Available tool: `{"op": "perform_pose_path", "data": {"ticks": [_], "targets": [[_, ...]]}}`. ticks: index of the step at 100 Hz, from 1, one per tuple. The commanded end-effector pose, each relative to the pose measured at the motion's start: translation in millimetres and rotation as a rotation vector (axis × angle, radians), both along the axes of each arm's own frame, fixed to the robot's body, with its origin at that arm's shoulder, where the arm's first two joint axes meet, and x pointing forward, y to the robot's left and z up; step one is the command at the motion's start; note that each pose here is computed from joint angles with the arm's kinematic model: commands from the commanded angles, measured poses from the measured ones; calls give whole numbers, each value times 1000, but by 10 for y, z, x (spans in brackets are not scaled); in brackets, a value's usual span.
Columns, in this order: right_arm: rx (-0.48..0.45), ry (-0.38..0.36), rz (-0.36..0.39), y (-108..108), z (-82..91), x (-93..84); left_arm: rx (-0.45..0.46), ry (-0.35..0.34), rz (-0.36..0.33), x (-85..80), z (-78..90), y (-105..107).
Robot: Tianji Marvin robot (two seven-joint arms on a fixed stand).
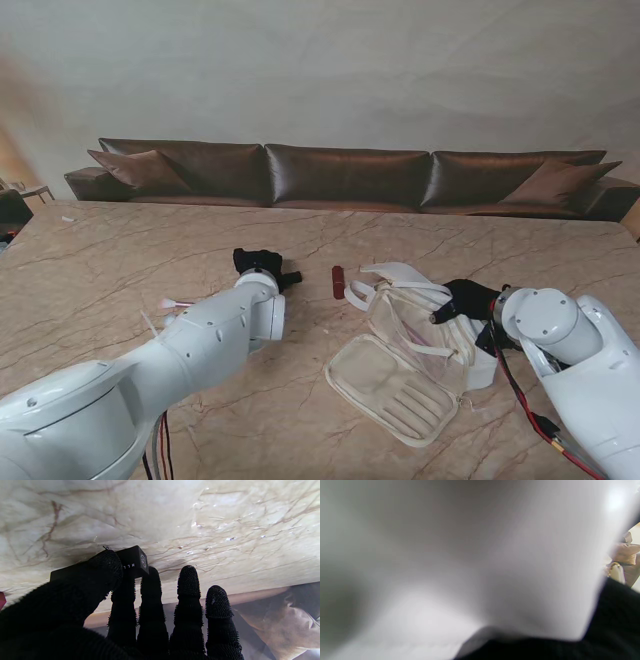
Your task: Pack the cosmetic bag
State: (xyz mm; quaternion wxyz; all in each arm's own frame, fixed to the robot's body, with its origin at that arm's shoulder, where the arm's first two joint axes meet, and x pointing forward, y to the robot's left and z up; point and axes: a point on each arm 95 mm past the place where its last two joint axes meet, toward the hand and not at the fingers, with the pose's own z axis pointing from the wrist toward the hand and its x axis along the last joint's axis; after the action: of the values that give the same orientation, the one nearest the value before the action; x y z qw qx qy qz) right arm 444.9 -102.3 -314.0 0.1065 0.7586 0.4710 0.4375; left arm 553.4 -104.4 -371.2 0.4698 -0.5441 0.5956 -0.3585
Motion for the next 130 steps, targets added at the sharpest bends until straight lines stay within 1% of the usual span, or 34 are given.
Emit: {"op": "perform_pose_path", "data": {"ticks": [1, 14, 23, 53, 65, 81, 115, 130], "targets": [[10, 2, 11, 52, -14, -7, 13, 21, 2, -44, -65, 81], [9, 1, 11, 59, -17, -6, 33, 20, -9, -64, -71, 186], [10, 0, 13, 62, -20, -4, 29, 16, -24, -78, -72, 228], [10, -7, 18, 73, -1, -12, 14, 12, -135, -94, -115, 188], [9, -8, 21, 75, -5, -14, 5, 18, -138, -92, -148, 172], [10, -4, 22, 85, -6, -16, 19, 32, -139, -80, -192, 190], [10, -3, 30, 107, 7, 0, 43, 10, -180, -114, -308, 232], [10, -1, 31, 115, 7, -1, 27, 12, -172, -132, -341, 262]]}}
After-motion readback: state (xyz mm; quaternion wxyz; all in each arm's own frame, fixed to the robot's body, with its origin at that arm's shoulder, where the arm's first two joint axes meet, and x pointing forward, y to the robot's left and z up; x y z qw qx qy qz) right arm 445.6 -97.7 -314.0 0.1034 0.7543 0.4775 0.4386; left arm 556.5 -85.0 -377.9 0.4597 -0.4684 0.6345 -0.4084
